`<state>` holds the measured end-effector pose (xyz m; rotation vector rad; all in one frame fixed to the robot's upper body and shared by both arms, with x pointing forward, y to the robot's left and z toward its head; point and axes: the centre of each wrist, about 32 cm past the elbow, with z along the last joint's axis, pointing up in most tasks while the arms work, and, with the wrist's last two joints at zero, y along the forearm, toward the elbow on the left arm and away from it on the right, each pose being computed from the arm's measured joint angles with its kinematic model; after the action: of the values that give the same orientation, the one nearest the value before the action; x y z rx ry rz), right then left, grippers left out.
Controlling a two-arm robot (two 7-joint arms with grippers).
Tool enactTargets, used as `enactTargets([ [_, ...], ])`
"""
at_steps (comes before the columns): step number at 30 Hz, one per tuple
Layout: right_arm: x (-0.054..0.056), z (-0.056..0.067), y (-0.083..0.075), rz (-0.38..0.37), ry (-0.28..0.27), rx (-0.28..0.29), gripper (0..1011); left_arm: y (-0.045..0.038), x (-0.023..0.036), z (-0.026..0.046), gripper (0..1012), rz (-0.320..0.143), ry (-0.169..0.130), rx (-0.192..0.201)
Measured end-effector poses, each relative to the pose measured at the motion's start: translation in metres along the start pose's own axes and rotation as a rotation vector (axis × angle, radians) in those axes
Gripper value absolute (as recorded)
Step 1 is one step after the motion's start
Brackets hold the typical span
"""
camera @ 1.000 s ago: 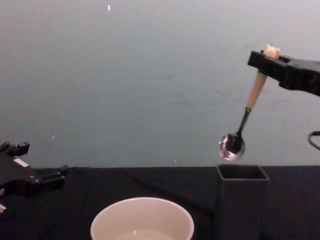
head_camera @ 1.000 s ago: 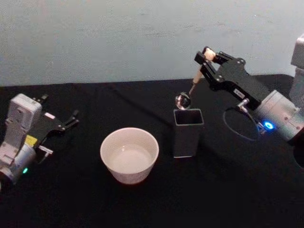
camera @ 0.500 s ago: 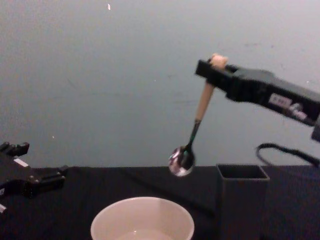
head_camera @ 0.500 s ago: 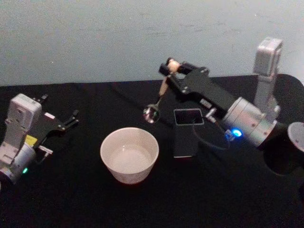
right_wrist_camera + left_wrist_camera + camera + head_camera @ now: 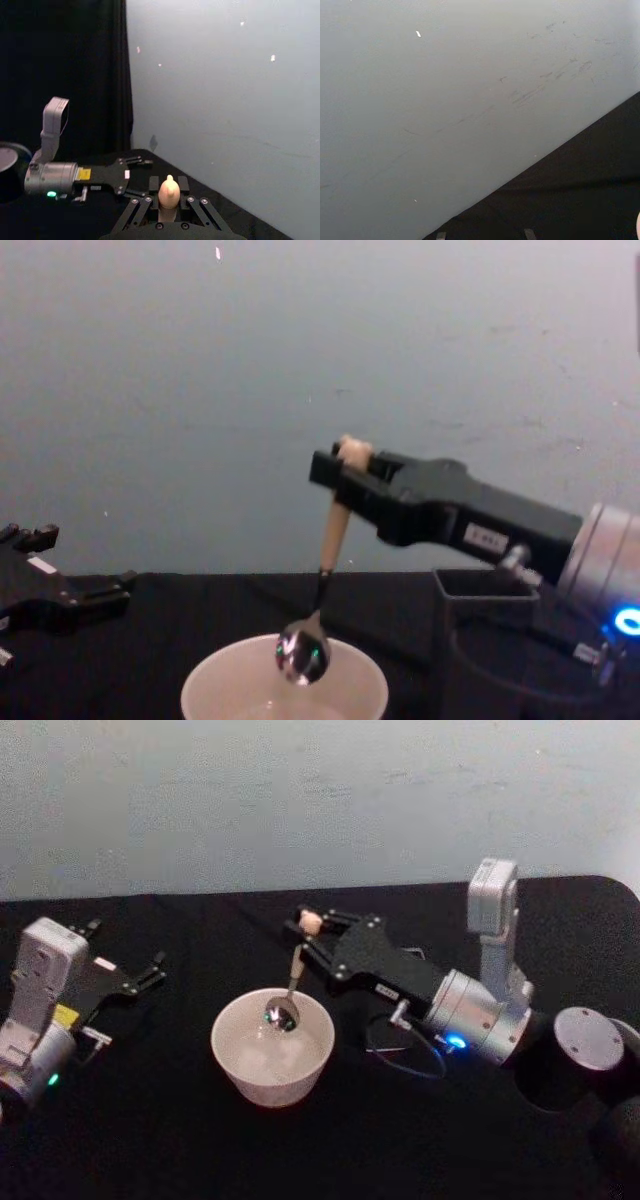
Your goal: Pick up the stirring spoon with one hand, stir inside the cup, then place it back in its original position.
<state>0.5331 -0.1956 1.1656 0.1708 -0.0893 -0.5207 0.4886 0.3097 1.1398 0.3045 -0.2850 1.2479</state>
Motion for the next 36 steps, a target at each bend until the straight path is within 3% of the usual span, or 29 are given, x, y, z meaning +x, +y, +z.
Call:
enactTargets([
  [14, 0.008, -0.030, 0.009, 0.058, -0.059, -0.019, 213, 0.0000, 0.0000, 0.0000, 1001, 0.000, 0.000, 0.000],
  [36, 0.009, -0.039, 0.013, 0.067, -0.107, -0.052, 213, 0.0000, 0.0000, 0.0000, 1001, 0.000, 0.000, 0.000],
])
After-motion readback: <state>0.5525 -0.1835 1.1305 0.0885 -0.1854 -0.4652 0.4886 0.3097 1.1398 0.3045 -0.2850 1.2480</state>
